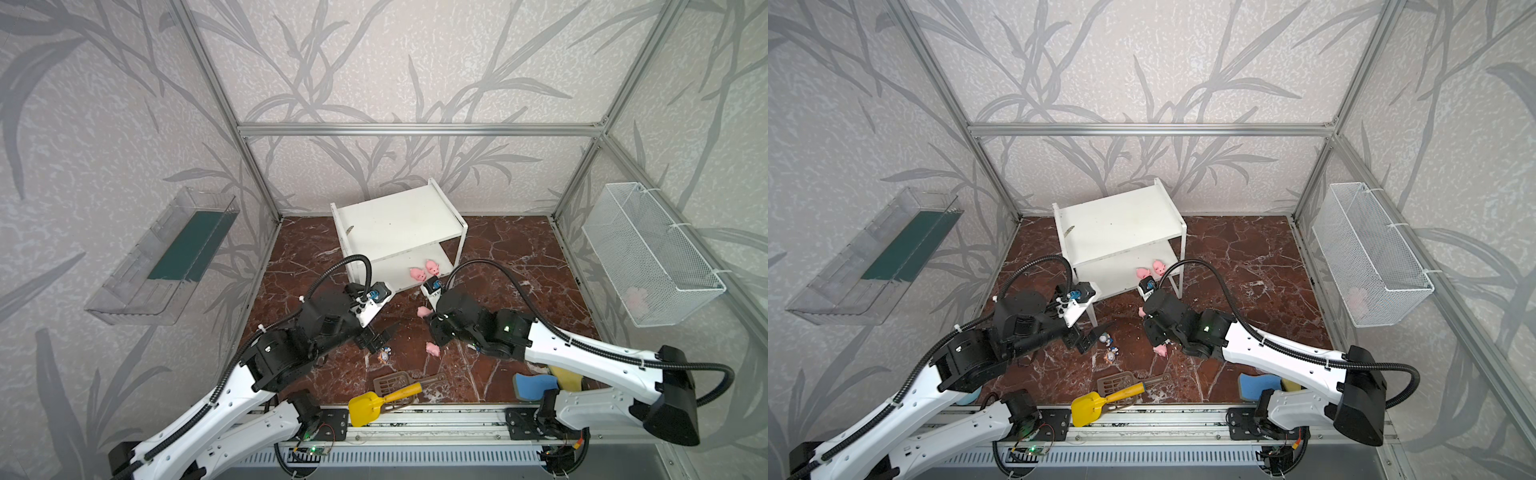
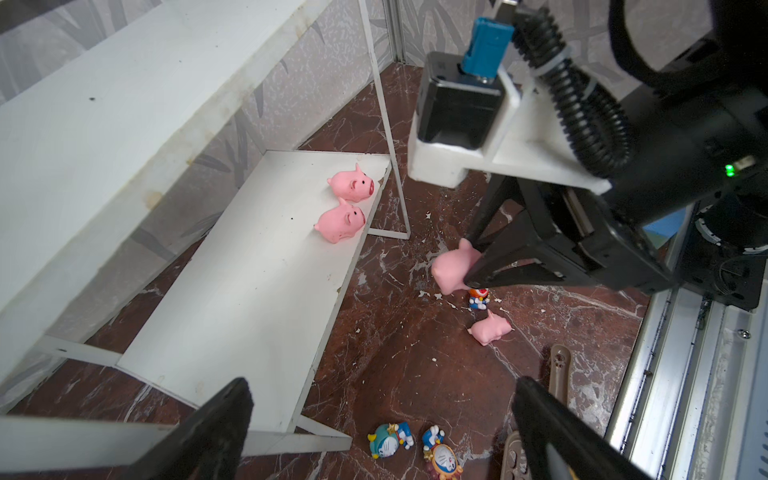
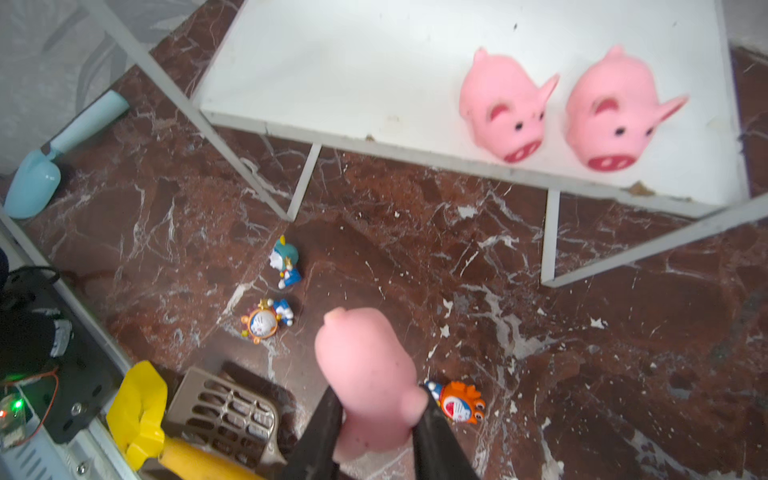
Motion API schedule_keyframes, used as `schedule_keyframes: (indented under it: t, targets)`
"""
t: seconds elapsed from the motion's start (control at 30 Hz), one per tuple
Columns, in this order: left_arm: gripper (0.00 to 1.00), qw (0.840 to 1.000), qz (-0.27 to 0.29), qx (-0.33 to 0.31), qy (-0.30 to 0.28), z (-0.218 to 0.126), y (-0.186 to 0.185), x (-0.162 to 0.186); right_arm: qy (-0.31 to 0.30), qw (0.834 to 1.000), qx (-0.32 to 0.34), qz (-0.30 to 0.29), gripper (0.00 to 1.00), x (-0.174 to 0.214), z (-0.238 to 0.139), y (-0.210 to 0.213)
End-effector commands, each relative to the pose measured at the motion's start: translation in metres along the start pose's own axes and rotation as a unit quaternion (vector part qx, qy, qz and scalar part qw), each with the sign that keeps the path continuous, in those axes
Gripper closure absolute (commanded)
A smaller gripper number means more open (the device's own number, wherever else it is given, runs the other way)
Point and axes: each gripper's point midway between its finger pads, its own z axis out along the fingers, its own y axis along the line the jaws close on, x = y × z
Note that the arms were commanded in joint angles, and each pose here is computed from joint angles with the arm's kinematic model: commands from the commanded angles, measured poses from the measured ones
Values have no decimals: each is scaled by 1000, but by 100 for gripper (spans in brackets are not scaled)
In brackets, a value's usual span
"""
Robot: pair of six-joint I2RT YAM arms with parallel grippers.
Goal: Place and organize the plastic toys onto the shelf
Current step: 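Carry the pig to the shelf's lower tier and set it beside the others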
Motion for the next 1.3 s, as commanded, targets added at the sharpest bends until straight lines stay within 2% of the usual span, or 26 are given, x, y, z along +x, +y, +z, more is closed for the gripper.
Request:
schedule_keyframes:
  t: [0.0, 0.3, 0.63, 0.87, 1.27]
  targets:
    - [1, 1000, -8, -12, 12, -5, 2, 13, -39, 999, 23, 10, 71, -28, 9, -2]
    - [1, 1000, -11, -28, 3, -13, 5, 25, -97, 994, 36, 39, 71, -56, 35, 2]
    - [1, 999, -13, -29, -13, -16, 5, 23, -130, 989, 51, 55, 70, -68, 49, 1]
    - [1, 999, -15, -27, -16, -16, 4, 24, -174, 980, 63, 71, 69, -75, 54, -6]
    - [1, 999, -16, -28, -18, -17, 5, 24, -173, 977, 90, 89, 68, -74, 73, -17]
